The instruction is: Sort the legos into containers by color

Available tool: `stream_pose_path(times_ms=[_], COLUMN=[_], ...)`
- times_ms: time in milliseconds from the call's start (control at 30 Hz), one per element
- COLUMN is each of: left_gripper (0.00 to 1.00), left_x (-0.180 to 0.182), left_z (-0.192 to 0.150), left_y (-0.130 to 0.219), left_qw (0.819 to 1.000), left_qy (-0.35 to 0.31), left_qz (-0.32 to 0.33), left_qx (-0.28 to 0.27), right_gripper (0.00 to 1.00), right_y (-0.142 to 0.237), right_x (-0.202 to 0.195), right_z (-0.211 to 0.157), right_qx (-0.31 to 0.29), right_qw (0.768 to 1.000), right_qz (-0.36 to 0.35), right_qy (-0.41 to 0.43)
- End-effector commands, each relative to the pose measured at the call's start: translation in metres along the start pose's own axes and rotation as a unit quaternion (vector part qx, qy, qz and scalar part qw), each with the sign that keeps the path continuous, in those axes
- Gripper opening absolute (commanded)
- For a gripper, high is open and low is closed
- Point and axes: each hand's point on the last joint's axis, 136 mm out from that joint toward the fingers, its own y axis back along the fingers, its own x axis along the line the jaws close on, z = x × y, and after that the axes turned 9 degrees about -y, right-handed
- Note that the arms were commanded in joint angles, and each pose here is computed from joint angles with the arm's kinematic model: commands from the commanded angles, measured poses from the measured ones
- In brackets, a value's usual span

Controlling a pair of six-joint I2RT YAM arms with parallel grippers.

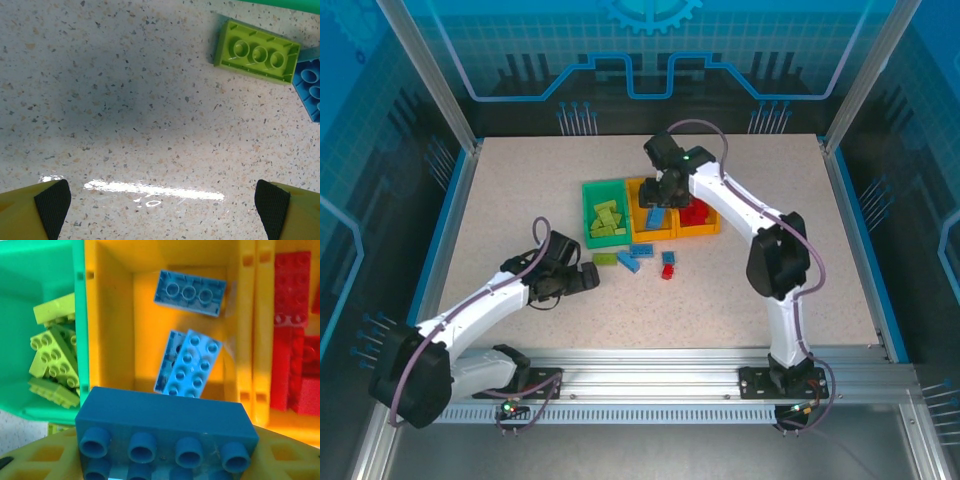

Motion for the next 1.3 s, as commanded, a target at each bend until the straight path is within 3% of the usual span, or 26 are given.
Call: stream_pose_path(times_ms=[0,200,400,567,800,967,1100,1267], left_gripper=[0.99,0.99,0.99,0.99,0.99,0.99,0.99,0.99], left_x=[-0.014,-0.034,-0.050,-0.052,-0.052,-0.051,-0.049,-0.050], left_z=[0.003,0.001,0.001,0.003,0.003,0.005,0.006,0.007], left_y=[0.000,-0.008,-0.014,-0.015,-0.016,-0.015,-0.015,-0.014], left_qw=[1.000,0.999,0.998,0.998,0.999,0.999,0.999,0.999], left_qy=[-0.007,-0.018,-0.021,-0.019,-0.018,-0.015,-0.016,-0.014], left_qz=[-0.021,-0.038,-0.052,-0.052,-0.048,-0.049,-0.043,-0.043], left_qx=[0.003,0.012,0.016,0.015,0.018,0.009,0.007,0.005], right_gripper=[0.54,0.57,0.80,1.00,0.98,0.88,0.80,0.78], right_y=[-0.017,-0.035,-0.043,-0.015,0.020,0.017,0.007,-0.009], right_x=[0.004,0.008,0.016,0.024,0.003,-0.036,-0.062,-0.062], right_z=[-0.007,0.010,0.008,0.002,-0.027,-0.090,-0.133,-0.158], right_qx=[0.048,0.058,0.075,0.058,0.032,0.043,0.091,0.114], right_qw=[0.999,0.997,0.995,0.996,0.998,0.991,0.992,0.993], right_qz=[0.007,0.035,0.053,0.063,0.040,-0.010,-0.041,-0.041], right_qy=[0.003,-0.041,-0.037,0.011,0.047,0.123,0.078,0.009])
